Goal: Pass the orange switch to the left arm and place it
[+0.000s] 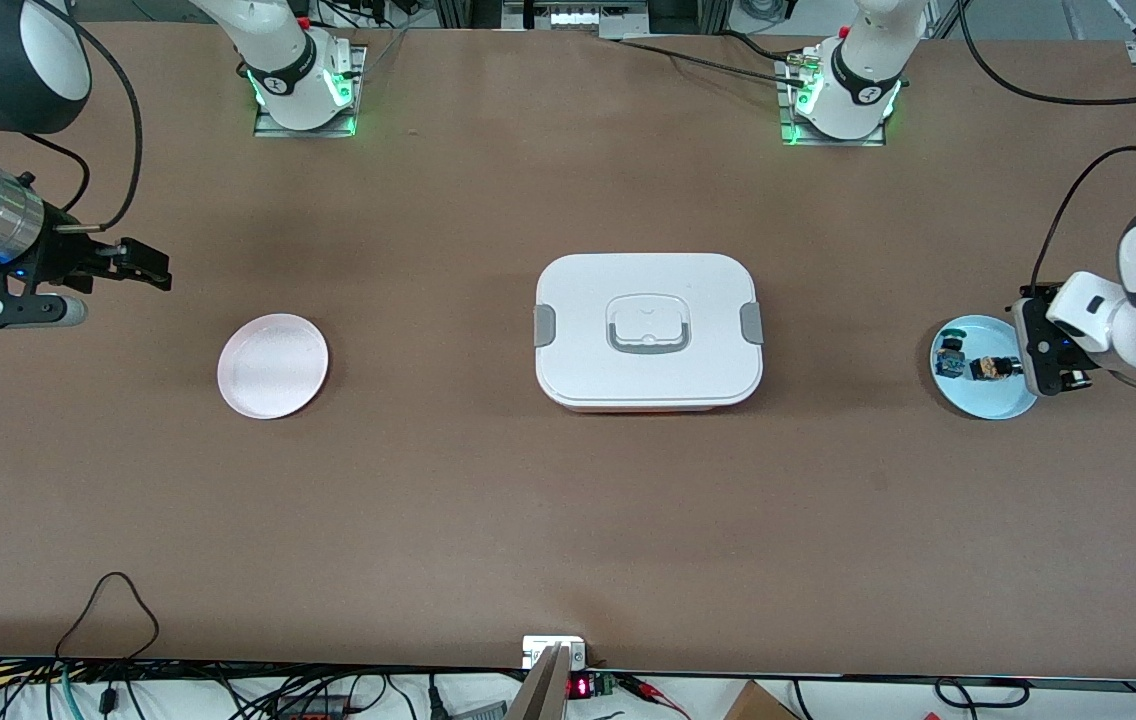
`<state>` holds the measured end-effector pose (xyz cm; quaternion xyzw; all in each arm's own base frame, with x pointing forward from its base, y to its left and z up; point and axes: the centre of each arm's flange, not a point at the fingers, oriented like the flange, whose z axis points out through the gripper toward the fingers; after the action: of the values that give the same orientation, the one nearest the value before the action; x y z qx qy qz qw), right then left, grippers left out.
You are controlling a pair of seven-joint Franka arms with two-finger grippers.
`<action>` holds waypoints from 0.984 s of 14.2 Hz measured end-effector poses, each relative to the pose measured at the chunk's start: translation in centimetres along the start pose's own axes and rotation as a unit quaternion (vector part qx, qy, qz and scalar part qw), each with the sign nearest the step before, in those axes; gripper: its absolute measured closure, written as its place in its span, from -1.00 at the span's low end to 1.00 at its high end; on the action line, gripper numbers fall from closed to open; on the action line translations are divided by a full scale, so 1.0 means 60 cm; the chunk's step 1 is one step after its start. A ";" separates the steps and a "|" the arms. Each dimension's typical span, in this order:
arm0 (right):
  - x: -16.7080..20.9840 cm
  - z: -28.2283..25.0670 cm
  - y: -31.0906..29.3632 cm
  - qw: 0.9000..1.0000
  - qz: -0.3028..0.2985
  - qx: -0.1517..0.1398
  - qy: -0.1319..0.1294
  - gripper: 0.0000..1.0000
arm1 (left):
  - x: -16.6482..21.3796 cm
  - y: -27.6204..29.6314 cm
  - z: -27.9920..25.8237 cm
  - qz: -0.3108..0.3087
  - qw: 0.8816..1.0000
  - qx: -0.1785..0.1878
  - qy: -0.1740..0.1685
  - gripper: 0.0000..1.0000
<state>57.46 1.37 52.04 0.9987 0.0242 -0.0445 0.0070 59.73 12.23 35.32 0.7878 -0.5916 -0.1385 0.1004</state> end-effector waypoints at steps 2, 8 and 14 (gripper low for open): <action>0.002 -0.006 0.000 1.000 0.000 0.000 0.006 -1.00 | 0.033 0.024 -0.079 -0.050 0.999 -0.016 -0.007 -1.00; -0.002 -0.057 0.001 1.000 0.000 0.000 0.024 -1.00 | 0.119 0.098 -0.236 -0.221 0.975 -0.015 -0.020 -1.00; -0.003 -0.074 0.002 1.000 0.000 0.000 0.030 -1.00 | 0.182 0.159 -0.345 -0.436 0.899 0.044 -0.002 -1.00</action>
<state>57.66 1.31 56.46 0.9996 0.0244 -0.0144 0.0068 60.94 -1.02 56.78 0.9702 -0.1949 -0.1436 -0.0056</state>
